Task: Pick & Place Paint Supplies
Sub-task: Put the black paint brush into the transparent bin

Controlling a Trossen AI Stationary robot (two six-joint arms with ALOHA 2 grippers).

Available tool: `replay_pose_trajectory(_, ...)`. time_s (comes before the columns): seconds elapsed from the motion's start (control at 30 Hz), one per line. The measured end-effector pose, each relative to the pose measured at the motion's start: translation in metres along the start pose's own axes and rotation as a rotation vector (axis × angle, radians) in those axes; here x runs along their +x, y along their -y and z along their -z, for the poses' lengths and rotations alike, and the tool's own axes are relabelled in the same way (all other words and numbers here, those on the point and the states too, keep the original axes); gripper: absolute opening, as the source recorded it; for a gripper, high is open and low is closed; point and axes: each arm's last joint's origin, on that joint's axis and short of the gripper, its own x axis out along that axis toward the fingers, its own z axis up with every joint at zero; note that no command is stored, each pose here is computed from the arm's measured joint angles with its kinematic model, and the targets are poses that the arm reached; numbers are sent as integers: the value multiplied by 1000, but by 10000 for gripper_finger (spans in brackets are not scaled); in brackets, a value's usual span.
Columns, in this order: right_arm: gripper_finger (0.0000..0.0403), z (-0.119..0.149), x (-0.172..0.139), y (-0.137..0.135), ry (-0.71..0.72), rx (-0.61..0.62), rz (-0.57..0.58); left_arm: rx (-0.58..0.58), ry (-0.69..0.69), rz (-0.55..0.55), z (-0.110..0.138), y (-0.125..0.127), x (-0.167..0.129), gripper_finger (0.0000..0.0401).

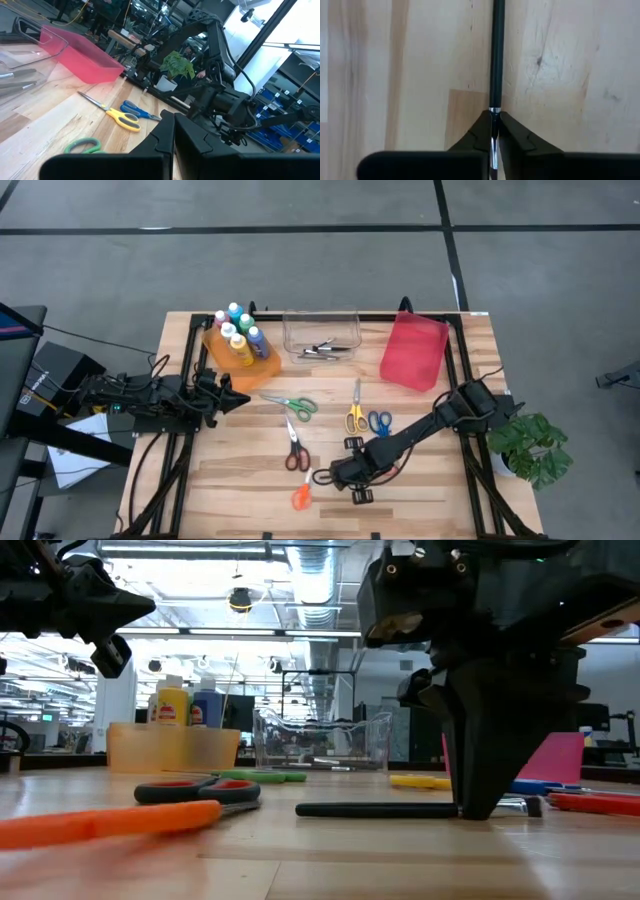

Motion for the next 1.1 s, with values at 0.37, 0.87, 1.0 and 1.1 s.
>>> replay_pose_trajectory(0.37, 6, -10, -27, -2, 32, 56, -63, 0, -1, 0, 0, 0, 0, 5)
replay_pose_trajectory(0.87, 2, -25, -179, 106, 540, 242, -53, 0, -1, 0, 0, 0, 0, 6)
replay_pose_trajectory(1.0, 2, -18, -180, 149, 490, 298, 10, 0, -1, 0, 0, 0, 0, 6)
replay_pose_trajectory(1.1, 1, -9, -173, 161, 369, 345, 38, 0, -1, 0, 0, 0, 0, 6)
